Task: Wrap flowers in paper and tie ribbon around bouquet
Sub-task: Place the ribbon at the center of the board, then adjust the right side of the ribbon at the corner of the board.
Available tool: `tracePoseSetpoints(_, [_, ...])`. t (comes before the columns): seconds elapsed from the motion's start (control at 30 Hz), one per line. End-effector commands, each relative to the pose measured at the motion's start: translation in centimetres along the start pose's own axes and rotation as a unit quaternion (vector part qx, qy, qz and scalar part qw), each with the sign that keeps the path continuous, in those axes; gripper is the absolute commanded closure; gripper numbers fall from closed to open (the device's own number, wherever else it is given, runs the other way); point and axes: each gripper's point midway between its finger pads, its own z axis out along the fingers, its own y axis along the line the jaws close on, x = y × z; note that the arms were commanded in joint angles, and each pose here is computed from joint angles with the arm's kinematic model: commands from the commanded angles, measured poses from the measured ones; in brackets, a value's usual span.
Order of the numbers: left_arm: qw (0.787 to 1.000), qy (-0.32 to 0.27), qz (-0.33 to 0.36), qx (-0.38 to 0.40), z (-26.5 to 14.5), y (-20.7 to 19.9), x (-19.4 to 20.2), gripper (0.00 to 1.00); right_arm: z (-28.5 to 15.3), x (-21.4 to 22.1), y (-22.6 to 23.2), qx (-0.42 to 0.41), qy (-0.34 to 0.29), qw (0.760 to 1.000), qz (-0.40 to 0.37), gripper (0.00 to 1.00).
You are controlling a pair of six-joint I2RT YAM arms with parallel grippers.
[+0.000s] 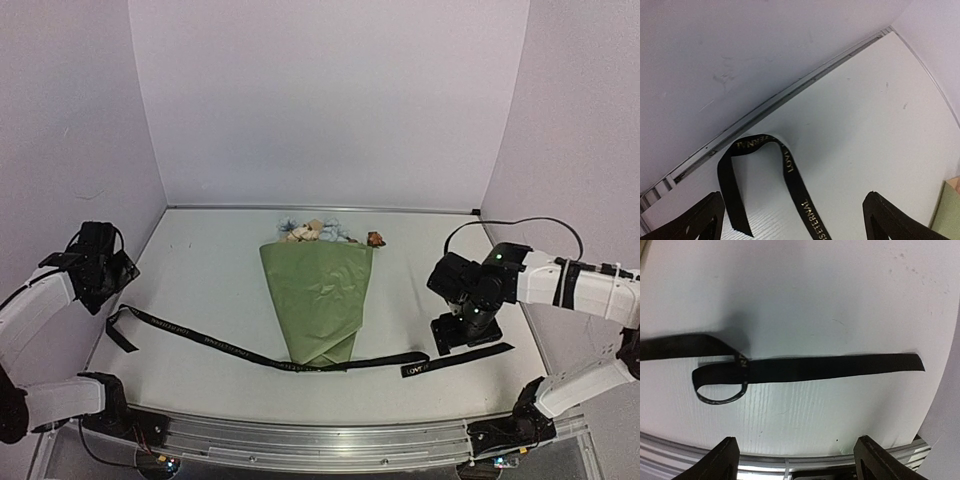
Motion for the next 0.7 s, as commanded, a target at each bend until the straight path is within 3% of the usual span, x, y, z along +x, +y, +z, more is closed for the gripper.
tracePoseSetpoints(0.0, [0.993,-0.018,0.028,0.109,-2.7,-4.6,-2.5,0.0,0.6,-0.7,-4.2,0.079,-0.077,0.982,0.151,0.17])
tracePoseSetpoints(0.13, [0.98,0.005,0.069,0.185,-4.5,-8.7,-1.3,0.0,2.3,-0.5,-5.7,0.078,-0.089,0.962,0.246,0.19])
tracePoseSetpoints(0.33, [0.934,0.099,0.154,0.307,-7.6,-16.1,6.8,0.02,5.0,-1.1,-3.9,0.012,-0.093,0.938,0.333,0.24])
tracePoseSetpoints(0.43, [0.913,0.144,0.173,0.34,-8.2,-17.6,11.0,0.08,6.0,0.1,-5.2,0.037,-0.098,0.929,0.355,0.23])
tracePoseSetpoints(0.57, [0.902,0.186,0.172,0.35,-7.6,-17.4,14.8,0.19,7.1,1.3,-7.4,0.066,-0.1,0.909,0.4,0.24])
tracePoseSetpoints(0.67, [0.897,0.203,0.164,0.357,-7.3,-17.4,16.0,0.25,8.7,1.4,-7.6,0.048,-0.083,0.893,0.44,0.3])
